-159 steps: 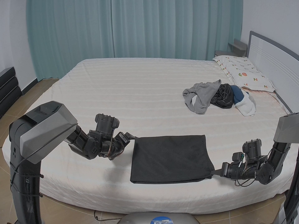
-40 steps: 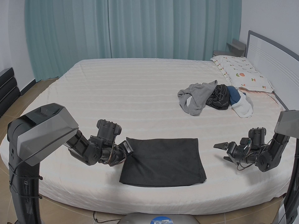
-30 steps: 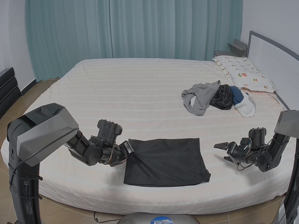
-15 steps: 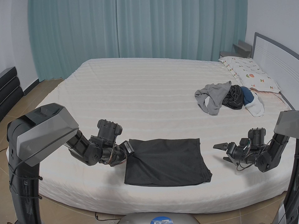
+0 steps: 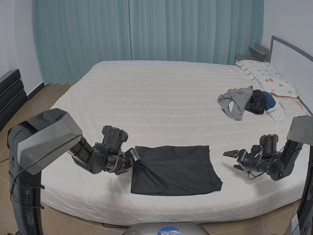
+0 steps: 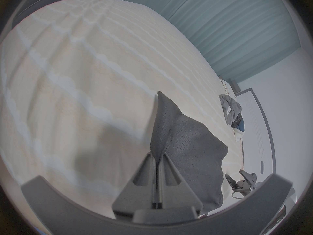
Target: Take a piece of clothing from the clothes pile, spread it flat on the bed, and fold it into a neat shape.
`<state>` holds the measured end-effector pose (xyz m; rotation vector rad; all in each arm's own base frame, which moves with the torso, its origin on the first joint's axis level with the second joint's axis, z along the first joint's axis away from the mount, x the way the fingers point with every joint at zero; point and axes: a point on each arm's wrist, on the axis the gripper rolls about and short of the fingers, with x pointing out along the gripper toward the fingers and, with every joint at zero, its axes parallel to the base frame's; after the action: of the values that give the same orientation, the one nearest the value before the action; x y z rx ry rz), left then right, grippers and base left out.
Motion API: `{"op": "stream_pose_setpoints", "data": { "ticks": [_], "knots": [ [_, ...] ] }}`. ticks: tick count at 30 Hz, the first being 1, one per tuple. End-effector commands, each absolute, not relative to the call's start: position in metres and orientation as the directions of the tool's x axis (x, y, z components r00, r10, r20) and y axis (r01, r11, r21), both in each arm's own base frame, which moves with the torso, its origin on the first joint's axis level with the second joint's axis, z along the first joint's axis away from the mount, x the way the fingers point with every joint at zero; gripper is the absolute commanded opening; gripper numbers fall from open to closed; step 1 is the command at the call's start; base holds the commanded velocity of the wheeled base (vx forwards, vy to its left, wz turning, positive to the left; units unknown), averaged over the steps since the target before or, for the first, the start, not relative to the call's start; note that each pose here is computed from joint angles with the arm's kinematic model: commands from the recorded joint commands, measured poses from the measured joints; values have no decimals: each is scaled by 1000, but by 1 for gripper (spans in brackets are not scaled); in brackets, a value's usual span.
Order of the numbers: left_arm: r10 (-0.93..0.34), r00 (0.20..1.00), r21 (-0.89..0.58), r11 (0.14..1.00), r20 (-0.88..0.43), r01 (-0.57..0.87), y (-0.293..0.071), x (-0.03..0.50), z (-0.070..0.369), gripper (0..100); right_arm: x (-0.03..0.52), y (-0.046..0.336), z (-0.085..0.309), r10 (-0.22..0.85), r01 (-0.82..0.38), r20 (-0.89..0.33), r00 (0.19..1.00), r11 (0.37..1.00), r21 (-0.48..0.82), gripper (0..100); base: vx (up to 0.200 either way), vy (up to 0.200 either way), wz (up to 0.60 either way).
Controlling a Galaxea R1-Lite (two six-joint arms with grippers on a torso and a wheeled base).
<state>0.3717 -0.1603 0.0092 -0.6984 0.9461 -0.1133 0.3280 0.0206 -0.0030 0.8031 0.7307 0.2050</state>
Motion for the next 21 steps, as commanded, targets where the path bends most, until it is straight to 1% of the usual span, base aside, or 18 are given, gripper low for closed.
{"op": "stream_pose_setpoints", "data": {
  "ticks": [1,7,21],
  "knots": [
    [-382,596,-594,778,-706,-206,-160,372,9,0,328,21,-3,430,100,-518,740,690,717,100,0,200,0],
    [-382,590,-590,780,-712,-208,-161,370,9,0,328,21,-3,430,98,-515,741,690,717,100,0,200,0],
    [-385,582,-597,770,-716,-224,-164,368,8,0,327,22,-1,435,93,-514,739,690,718,100,0,0,0]
  ]
}}
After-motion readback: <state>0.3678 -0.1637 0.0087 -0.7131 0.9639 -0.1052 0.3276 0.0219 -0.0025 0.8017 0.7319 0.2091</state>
